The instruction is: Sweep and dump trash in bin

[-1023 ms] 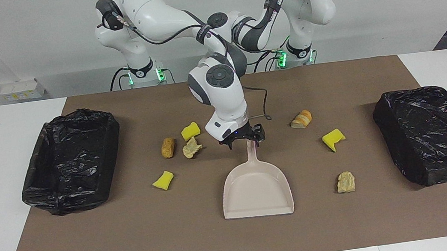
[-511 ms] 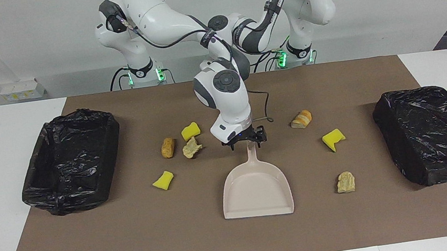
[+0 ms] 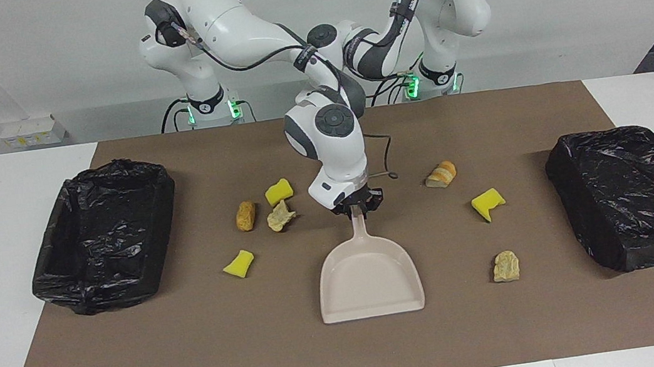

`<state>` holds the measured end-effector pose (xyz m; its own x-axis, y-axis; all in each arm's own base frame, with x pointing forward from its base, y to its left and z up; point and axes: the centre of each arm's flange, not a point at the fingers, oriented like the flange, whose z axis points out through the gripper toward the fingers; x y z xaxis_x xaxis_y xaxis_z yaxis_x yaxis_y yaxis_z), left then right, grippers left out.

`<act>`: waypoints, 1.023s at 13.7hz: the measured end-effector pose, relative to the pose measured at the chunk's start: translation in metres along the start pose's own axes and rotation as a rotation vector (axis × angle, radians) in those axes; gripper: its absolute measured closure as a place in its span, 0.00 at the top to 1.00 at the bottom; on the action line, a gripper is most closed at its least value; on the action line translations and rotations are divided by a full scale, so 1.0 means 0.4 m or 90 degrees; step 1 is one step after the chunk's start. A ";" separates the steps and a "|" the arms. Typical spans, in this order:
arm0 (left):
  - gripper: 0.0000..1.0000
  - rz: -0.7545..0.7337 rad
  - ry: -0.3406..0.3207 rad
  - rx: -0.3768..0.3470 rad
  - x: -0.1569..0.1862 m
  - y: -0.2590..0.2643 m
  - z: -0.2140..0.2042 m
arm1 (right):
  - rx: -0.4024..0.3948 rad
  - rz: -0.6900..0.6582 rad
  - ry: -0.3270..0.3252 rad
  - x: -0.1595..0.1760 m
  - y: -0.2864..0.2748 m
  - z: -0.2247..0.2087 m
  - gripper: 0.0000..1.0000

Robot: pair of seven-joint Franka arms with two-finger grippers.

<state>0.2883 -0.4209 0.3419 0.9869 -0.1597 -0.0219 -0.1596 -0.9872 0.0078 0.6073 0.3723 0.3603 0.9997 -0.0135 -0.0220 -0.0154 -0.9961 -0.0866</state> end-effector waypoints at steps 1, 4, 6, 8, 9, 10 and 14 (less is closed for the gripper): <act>1.00 -0.002 0.002 -0.001 0.006 -0.001 -0.009 | 0.001 -0.016 0.005 0.013 0.026 -0.030 0.33; 1.00 0.001 0.003 -0.002 0.004 0.003 -0.015 | 0.008 -0.079 0.025 0.047 0.118 -0.149 0.33; 0.97 0.004 0.003 -0.002 0.002 0.004 -0.015 | 0.001 -0.136 0.020 0.059 0.195 -0.220 0.33; 0.72 0.031 -0.002 0.003 -0.001 0.003 -0.012 | -0.011 -0.225 -0.010 0.067 0.282 -0.254 0.33; 0.57 0.048 -0.004 0.005 -0.002 0.002 -0.010 | -0.015 -0.271 -0.025 0.074 0.327 -0.260 0.33; 0.47 0.060 -0.006 0.007 -0.003 0.001 -0.009 | -0.016 -0.315 -0.037 0.086 0.376 -0.261 0.33; 0.25 0.091 -0.021 0.020 -0.001 -0.009 -0.010 | -0.042 -0.472 -0.051 0.131 0.551 -0.265 0.33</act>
<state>0.2887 -0.4173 0.3459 0.9527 -0.2988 -0.0551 -0.3001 -0.9537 -0.0179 0.6583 0.1429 0.4455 0.7432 0.6669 -0.0541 0.6653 -0.7451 -0.0464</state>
